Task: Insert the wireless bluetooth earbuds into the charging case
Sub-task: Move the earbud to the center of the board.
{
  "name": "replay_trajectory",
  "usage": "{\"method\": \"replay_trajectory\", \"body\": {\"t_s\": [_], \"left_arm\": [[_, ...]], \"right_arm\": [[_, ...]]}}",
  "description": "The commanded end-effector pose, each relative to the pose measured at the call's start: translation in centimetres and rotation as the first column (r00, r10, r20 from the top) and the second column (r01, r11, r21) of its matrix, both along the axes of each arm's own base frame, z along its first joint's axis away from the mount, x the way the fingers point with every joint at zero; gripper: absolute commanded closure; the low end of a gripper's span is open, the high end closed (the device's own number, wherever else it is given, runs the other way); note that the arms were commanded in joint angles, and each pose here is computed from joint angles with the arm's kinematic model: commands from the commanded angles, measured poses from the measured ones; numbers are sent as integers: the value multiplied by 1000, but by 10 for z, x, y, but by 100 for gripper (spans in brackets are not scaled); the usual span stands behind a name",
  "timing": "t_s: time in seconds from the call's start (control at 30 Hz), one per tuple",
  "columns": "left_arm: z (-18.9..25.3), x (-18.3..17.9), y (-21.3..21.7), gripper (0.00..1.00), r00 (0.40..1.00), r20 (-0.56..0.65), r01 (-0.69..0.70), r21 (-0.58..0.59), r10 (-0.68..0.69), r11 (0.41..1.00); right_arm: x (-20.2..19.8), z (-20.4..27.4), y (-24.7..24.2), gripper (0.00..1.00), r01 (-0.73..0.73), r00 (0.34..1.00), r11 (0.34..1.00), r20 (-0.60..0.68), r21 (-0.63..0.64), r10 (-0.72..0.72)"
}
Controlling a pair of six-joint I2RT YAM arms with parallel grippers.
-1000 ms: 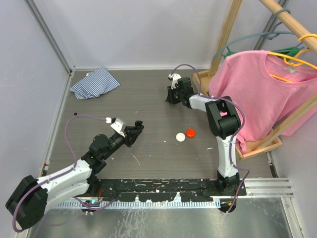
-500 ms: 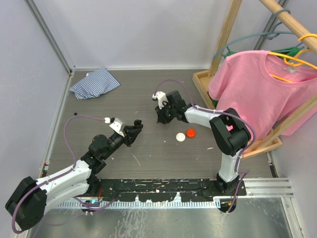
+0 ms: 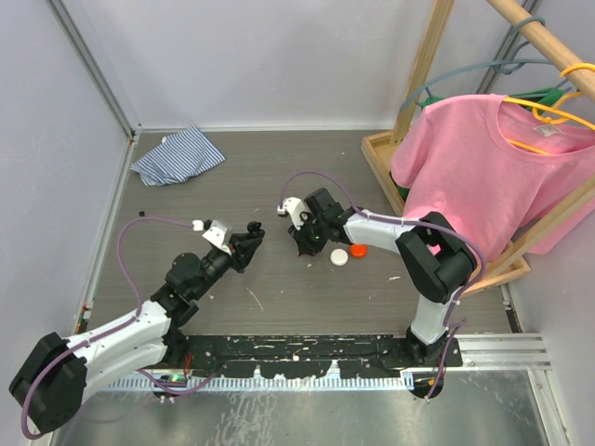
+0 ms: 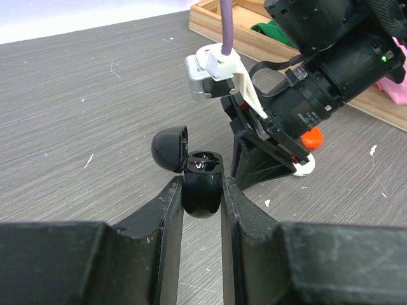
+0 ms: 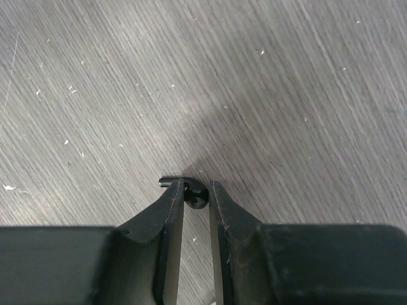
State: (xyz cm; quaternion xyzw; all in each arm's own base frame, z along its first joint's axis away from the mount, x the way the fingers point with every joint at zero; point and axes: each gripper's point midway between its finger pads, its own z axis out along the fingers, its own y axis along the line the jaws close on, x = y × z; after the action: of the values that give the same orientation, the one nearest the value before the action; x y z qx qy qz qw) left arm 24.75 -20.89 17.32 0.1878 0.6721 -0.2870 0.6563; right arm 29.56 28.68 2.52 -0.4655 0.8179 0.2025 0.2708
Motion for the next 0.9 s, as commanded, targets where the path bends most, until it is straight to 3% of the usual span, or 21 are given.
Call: {"method": "replay_trajectory", "body": {"t_s": [0.0, 0.4, 0.87], "left_arm": [[22, 4, 5, 100, 996, 77, -31, -41, 34, 999], [22, 4, 6, 100, 996, 79, -38, -44, 41, 998], [22, 5, 7, 100, 996, 79, -45, -43, 49, 998]], "right_arm": [[-3, 13, -5, 74, -32, 998, 999, 47, -14, 32], [3, 7, -20, 60, -20, 997, 994, 75, -109, 28], [26, 17, -40, 55, 69, 984, 977, 178, -202, -33]]}}
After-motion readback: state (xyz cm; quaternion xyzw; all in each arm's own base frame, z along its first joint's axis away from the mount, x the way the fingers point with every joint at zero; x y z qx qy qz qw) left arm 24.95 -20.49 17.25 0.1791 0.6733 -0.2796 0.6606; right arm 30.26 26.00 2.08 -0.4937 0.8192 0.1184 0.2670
